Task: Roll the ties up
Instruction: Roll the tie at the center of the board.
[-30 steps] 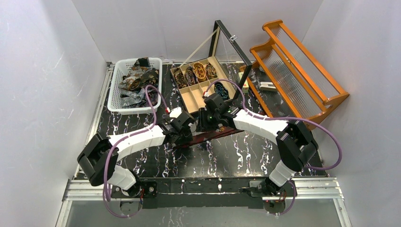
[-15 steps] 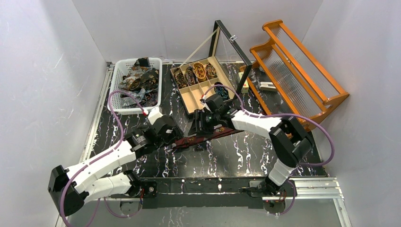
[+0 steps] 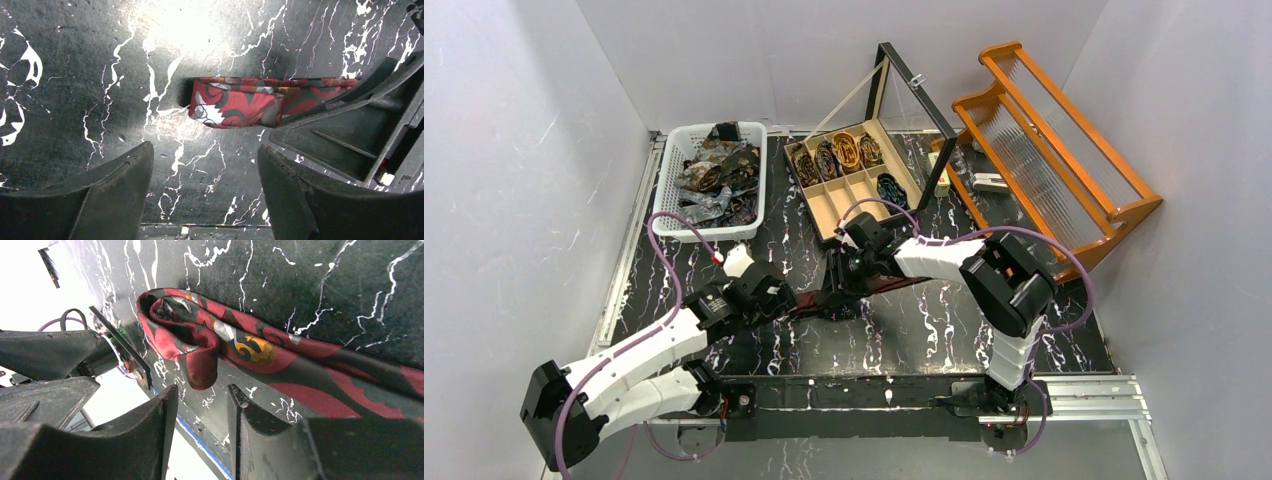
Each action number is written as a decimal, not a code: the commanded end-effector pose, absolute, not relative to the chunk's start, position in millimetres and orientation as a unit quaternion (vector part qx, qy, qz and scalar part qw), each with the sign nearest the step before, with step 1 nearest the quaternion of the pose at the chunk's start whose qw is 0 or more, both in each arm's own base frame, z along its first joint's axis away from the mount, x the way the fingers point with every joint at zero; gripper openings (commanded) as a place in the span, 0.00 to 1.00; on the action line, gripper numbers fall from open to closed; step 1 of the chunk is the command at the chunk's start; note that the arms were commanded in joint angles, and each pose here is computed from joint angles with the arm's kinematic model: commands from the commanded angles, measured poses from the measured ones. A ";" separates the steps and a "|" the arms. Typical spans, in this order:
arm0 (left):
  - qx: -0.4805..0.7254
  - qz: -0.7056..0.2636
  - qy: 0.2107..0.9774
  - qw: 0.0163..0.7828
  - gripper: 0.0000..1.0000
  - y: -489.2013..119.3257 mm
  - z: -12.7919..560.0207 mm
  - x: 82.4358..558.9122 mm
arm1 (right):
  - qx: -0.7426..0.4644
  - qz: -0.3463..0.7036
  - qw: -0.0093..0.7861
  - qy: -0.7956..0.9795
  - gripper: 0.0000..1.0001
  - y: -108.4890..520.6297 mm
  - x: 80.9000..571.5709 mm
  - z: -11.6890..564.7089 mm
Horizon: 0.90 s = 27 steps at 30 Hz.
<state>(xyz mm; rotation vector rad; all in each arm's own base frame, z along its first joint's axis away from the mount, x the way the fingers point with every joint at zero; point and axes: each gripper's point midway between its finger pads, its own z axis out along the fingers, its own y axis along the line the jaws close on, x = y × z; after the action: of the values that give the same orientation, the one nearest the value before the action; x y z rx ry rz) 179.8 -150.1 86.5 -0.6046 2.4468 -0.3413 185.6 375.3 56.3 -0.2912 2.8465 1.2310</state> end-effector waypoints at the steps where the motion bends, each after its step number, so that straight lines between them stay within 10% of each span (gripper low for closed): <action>1: -0.237 -0.126 0.918 0.290 0.73 -146.1 81.5 180.1 | -0.109 0.428 0.026 0.897 0.48 393.5 193.3 75.1; 17: -0.237 -0.128 0.927 0.262 0.72 -152.5 60.5 177.9 | -0.096 0.422 0.036 0.901 0.50 400.5 204.8 66.3; 27: -0.258 -0.142 0.920 0.259 0.72 -146.9 55.5 178.6 | -0.115 0.443 0.048 0.888 0.25 409.4 208.9 72.8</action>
<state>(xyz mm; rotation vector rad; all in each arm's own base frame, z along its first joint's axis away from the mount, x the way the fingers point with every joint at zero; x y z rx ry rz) 178.3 -153.7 56.6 -0.6619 2.5102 -0.3793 198.7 392.1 49.2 -0.2843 2.8233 1.2615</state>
